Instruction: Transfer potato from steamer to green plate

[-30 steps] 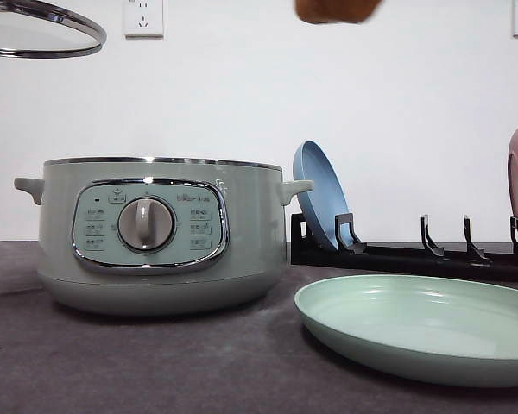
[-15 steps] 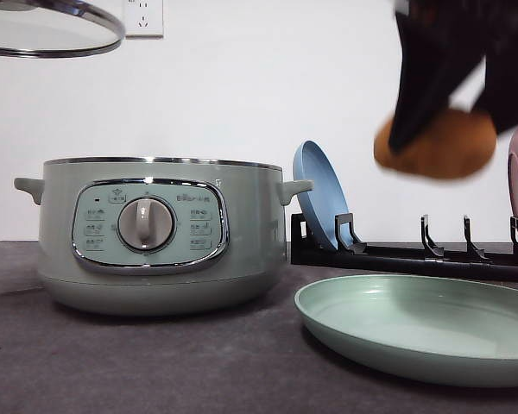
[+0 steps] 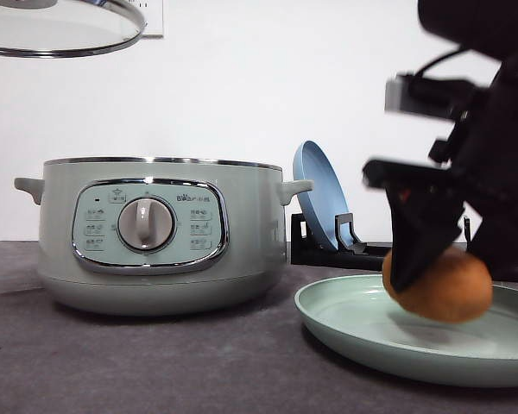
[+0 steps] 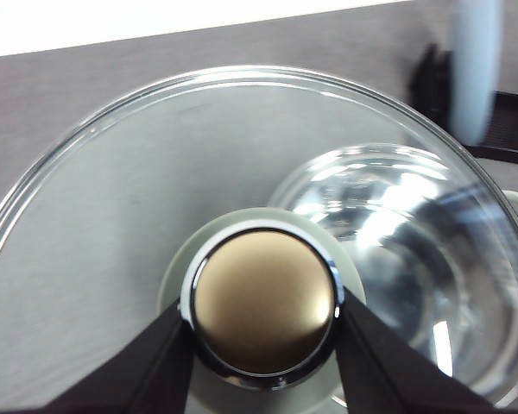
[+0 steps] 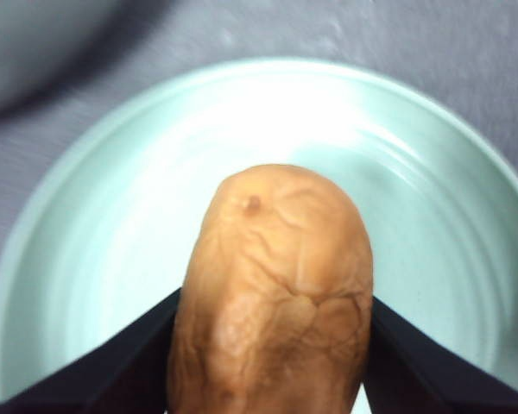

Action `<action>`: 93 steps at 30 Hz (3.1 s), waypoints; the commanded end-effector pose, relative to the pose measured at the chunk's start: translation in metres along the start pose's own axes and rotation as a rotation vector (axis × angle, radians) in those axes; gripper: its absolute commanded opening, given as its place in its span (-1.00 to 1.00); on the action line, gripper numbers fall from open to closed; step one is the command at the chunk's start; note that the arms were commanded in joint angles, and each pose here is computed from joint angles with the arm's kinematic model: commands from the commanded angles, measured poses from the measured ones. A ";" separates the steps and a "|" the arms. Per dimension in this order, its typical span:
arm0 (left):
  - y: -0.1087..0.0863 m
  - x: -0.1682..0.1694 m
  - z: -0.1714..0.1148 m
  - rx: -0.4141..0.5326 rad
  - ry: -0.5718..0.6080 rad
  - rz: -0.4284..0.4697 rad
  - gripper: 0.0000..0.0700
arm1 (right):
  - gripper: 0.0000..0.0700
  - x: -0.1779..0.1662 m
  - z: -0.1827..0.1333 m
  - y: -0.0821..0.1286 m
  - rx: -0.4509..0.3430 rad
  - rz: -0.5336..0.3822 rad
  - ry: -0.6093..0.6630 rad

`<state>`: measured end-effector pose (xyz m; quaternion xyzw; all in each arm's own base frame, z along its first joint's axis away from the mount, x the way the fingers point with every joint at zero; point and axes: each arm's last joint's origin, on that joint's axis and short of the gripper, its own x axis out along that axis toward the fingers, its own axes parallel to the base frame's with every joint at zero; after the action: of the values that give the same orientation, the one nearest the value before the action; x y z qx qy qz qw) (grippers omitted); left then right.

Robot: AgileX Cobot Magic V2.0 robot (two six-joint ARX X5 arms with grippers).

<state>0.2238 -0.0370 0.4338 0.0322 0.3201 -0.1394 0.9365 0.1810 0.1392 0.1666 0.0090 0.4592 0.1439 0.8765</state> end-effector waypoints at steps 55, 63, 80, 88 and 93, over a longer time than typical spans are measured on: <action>-0.078 0.141 0.008 0.168 0.173 -0.233 -1.00 | 0.80 -0.108 0.006 -0.015 0.090 0.094 -0.394; -0.079 0.152 0.005 0.171 0.195 -0.234 -1.00 | 0.80 -0.108 0.006 -0.015 0.090 0.094 -0.394; -0.082 0.166 0.001 0.174 0.228 -0.236 -1.00 | 0.80 -0.108 0.006 -0.015 0.090 0.094 -0.394; -0.081 0.177 -0.006 0.205 0.286 -0.203 -1.00 | 0.80 -0.108 0.006 -0.014 0.090 0.095 -0.394; -0.082 0.176 -0.008 0.230 0.298 -0.172 -1.00 | 0.80 -0.108 0.006 -0.014 0.090 0.095 -0.394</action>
<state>0.3209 -0.1540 0.3293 0.1175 0.4338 -0.2588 0.8550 0.1310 0.0964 0.2514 0.0946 0.2897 0.1582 0.9392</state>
